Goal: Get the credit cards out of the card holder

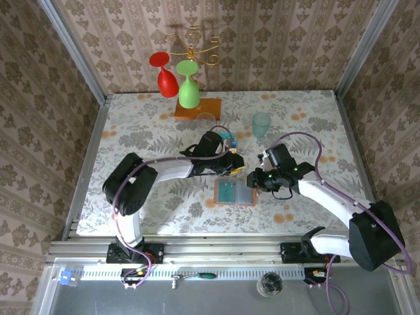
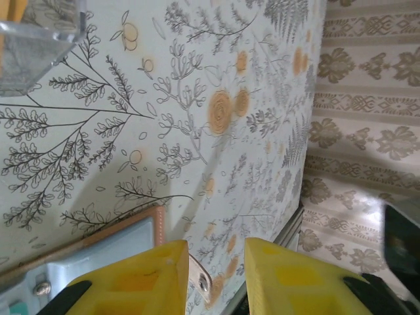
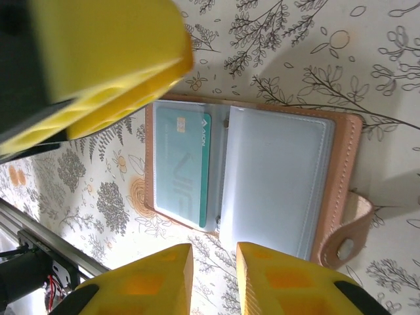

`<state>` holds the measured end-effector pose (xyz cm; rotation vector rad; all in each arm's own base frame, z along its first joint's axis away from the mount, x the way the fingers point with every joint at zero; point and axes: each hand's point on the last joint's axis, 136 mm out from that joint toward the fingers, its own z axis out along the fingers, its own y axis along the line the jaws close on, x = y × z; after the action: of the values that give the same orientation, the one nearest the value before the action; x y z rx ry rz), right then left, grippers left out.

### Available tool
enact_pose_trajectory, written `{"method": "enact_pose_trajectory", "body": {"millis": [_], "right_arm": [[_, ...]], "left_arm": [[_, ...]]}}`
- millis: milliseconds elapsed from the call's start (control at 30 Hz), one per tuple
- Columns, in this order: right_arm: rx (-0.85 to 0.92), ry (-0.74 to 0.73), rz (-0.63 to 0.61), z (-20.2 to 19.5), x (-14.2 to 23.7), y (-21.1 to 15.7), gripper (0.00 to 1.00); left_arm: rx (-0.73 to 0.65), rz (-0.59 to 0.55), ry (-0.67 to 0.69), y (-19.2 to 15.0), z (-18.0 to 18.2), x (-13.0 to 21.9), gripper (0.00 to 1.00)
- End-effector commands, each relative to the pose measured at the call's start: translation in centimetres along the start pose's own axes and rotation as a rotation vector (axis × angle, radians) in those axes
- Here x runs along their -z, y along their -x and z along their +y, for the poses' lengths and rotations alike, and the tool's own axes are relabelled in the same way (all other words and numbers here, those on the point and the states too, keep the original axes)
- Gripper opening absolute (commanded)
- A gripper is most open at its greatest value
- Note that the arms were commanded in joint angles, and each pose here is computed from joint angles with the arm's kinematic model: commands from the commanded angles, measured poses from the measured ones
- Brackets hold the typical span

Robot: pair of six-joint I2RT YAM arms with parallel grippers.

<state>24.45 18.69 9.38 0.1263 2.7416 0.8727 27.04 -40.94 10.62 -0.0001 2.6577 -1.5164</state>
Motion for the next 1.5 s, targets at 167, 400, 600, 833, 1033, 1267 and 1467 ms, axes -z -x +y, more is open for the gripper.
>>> {"method": "enact_pose_trajectory", "body": {"millis": [167, 400, 600, 833, 1033, 1267, 1467], "right_arm": [[0.034, 0.054, 0.06, 2.6, -2.6, 0.1, 0.23], [0.041, 0.032, 0.132, 2.4, -5.3, -0.4, 0.22], [0.038, 0.011, 0.166, 1.5, -6.5, -1.0, 0.21], [0.035, -0.022, 0.192, 0.2, -7.4, -1.7, 0.21], [0.029, -0.095, 0.218, -1.8, -8.1, -2.6, 0.2], [0.042, -0.172, 0.243, -3.7, -8.6, -3.4, 0.19], [0.055, -0.166, 0.239, -3.0, -8.5, -3.3, 0.19]], "left_arm": [[0.016, -0.034, 0.058, -1.1, 2.6, 2.5, 0.28], [0.061, -0.062, 0.103, -2.4, 5.7, 3.8, 0.27], [0.079, -0.08, 0.124, -2.9, 6.9, 4.5, 0.27], [0.086, -0.086, 0.133, -2.8, 7.4, 4.7, 0.27], [0.092, -0.085, 0.141, -2.9, 7.9, 4.7, 0.27], [0.101, -0.083, 0.151, -3.0, 8.6, 4.7, 0.27], [0.104, -0.084, 0.164, -3.1, 9.1, 4.8, 0.26]]}}
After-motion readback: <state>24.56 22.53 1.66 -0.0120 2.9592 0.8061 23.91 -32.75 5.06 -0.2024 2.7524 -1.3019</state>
